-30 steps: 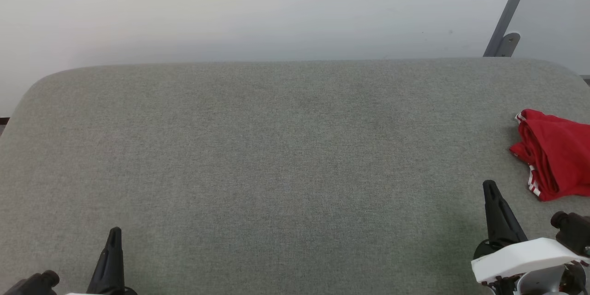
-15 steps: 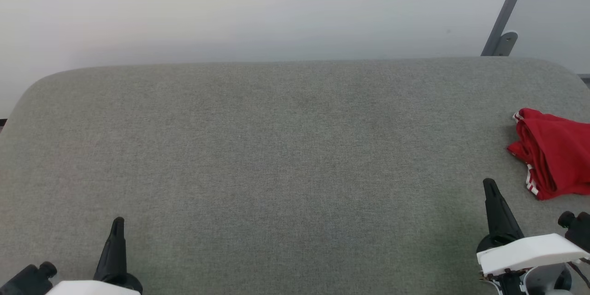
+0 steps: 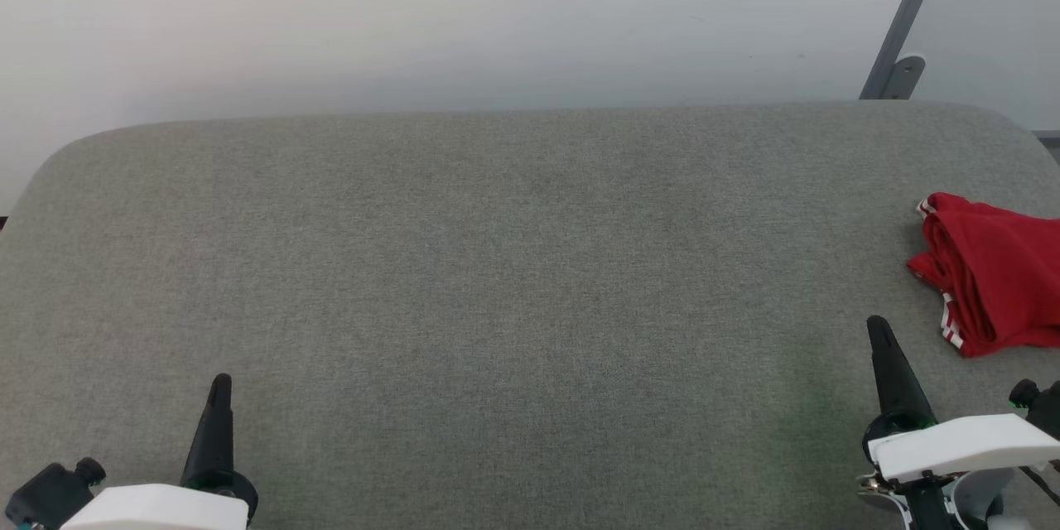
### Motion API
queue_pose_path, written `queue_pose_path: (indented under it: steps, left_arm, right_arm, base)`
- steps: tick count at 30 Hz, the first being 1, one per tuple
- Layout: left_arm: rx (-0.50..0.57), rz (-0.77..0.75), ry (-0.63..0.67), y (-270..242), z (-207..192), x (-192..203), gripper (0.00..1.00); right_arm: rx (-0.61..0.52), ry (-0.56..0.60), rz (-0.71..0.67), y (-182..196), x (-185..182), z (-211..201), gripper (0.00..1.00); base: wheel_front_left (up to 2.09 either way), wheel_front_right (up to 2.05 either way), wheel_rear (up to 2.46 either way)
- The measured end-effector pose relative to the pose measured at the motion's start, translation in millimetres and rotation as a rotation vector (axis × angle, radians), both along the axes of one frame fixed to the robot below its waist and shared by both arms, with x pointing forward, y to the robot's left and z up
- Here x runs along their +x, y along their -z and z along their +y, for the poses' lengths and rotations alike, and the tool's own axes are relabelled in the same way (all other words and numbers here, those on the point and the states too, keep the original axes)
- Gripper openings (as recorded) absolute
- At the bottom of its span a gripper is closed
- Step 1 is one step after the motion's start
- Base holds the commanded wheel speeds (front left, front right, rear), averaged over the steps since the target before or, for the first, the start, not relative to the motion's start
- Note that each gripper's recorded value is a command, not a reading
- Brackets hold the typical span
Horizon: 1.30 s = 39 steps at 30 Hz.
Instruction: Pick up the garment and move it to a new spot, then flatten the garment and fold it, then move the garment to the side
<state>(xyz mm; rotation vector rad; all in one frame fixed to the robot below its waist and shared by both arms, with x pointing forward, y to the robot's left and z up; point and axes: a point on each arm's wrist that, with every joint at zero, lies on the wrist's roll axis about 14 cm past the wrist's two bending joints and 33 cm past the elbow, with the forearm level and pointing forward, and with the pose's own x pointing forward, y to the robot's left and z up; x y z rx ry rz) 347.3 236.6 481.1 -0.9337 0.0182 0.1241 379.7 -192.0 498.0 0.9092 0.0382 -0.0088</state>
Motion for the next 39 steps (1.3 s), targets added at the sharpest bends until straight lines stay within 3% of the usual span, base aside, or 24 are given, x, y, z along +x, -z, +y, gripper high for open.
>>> queue_pose_path:
  steps: [39]
  left_arm:
    - [-0.366, -0.04, 0.024, -8.8, -19.1, 22.3, 0.0]
  right_arm:
    - [0.382, 0.017, -0.002, -1.9, 5.1, -3.9, 0.0]
  base:
    - [0.0, 0.0, 0.0]
